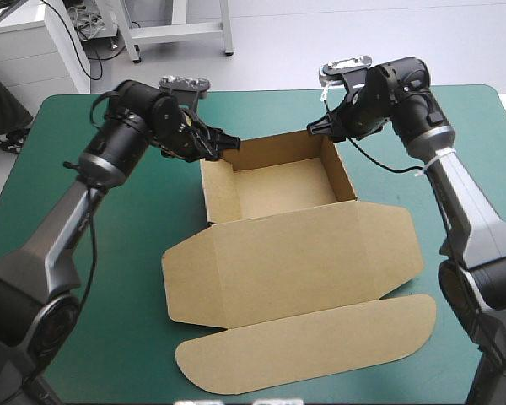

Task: Fold the box

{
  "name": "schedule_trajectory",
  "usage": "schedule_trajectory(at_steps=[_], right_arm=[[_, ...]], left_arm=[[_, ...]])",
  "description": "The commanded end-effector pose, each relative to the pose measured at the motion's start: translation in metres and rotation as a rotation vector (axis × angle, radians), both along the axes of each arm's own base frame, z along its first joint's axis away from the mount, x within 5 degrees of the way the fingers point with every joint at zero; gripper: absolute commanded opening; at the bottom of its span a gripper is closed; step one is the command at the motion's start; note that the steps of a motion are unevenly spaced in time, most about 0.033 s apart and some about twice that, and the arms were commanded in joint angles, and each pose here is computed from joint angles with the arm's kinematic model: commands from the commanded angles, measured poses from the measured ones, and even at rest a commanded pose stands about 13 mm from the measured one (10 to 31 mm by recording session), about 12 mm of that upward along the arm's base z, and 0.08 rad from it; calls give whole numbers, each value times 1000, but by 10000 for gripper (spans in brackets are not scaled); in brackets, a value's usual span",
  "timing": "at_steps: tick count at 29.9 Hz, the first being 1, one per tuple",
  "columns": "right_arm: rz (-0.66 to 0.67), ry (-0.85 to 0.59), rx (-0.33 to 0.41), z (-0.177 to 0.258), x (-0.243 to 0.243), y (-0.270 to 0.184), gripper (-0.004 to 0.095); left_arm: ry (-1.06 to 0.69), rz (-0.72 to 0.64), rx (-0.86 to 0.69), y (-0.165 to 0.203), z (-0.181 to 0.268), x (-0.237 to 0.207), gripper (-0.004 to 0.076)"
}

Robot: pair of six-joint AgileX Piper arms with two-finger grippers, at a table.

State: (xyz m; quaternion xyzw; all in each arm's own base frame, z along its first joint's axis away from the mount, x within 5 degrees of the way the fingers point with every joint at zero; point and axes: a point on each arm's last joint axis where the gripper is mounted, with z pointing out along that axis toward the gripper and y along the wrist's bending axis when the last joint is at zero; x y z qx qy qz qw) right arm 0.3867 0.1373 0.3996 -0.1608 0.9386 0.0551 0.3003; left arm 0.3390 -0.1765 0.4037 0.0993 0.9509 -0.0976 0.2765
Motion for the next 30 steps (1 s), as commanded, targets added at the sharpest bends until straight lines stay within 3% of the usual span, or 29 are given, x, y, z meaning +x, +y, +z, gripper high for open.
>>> schedule_trajectory(at_steps=[1,6,7,11,17,22,30], right_arm=[[-9,-145,44,58,-37,-16,450],[-18,-229,81,91,-68,-27,450],[-15,-241,91,96,-73,-28,450],[-6,-298,130,117,-98,-35,450],[-10,-342,113,128,-110,-42,449],[-20,-318,64,117,-99,-41,450],[-30,-168,-26,62,-45,-26,449]], left_arm=[[-168,-55,-41,25,70,-51,322],[-331,-132,-37,52,114,-101,8],[-360,-148,-36,57,121,-111,-4],[-411,-196,-30,72,130,-143,-8],[-454,-218,-15,100,112,-194,-8],[-559,-211,-53,124,74,-239,-8],[-619,-204,-80,153,-15,-294,-8]])
